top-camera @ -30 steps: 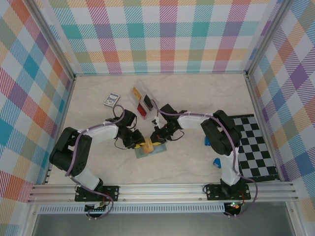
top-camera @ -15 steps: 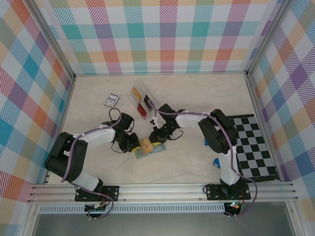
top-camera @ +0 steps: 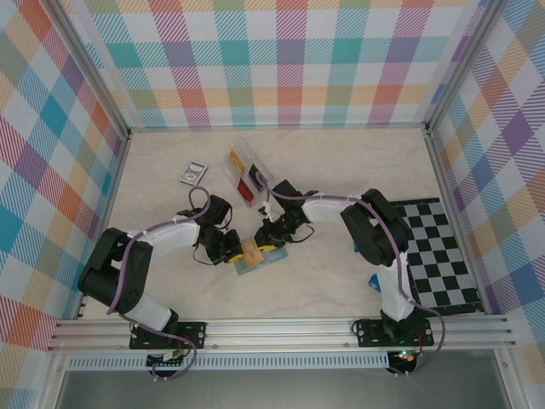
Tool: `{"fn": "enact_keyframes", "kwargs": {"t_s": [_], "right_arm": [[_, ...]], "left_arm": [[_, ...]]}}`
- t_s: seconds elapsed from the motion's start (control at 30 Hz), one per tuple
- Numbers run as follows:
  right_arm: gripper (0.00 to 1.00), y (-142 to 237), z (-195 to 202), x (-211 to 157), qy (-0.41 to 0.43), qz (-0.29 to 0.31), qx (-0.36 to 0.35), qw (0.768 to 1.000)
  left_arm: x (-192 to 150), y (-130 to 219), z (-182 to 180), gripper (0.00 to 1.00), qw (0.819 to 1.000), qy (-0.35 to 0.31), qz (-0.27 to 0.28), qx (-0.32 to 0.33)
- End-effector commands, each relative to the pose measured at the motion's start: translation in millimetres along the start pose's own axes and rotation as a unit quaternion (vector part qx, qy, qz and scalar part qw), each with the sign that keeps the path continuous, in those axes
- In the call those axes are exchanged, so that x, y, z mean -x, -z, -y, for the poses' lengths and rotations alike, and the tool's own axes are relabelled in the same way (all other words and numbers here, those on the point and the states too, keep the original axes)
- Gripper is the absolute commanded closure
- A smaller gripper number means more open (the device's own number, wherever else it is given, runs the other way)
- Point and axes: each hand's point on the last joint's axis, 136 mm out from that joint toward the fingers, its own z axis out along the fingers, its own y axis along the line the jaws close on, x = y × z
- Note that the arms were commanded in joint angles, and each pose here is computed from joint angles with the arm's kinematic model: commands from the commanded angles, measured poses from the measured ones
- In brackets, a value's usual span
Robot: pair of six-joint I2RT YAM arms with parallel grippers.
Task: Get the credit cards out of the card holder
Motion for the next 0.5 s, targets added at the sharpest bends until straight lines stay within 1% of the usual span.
{"fn": "enact_keyframes", "kwargs": {"t_s": [0.0, 0.1, 0.23, 0.33, 0.47], "right_arm": [[0.83, -5.2, -8.0, 1.3, 0.014, -0.004, 0.008, 1.0], [0.87, -6.8, -6.6, -1.4, 0.018, -0.009, 0.002, 1.0], [0.95, -4.7, -4.9, -1.3, 0.021, -0.004, -0.011, 1.0], [0.96, -0.5, -10.2, -0.3, 0.032, 0.001, -0.014, 0.999], [0.96, -3.9, -12.9, -2.1, 0.042, -0.01, -0.016, 0.999]], "left_arm": [[-3.7, -10.1, -22.1, 0.92, 0.999, 0.019, -0.014, 0.04], [-3.9, -10.7, -22.8, 0.93, 0.999, 0.019, -0.015, 0.041], [-3.8, -10.0, -23.8, 0.93, 0.999, 0.019, -0.013, 0.045], [-4.1, -9.5, -25.4, 0.93, 0.999, 0.02, -0.013, 0.048], [-3.5, -8.7, -22.0, 0.93, 0.999, 0.016, -0.012, 0.042]]}}
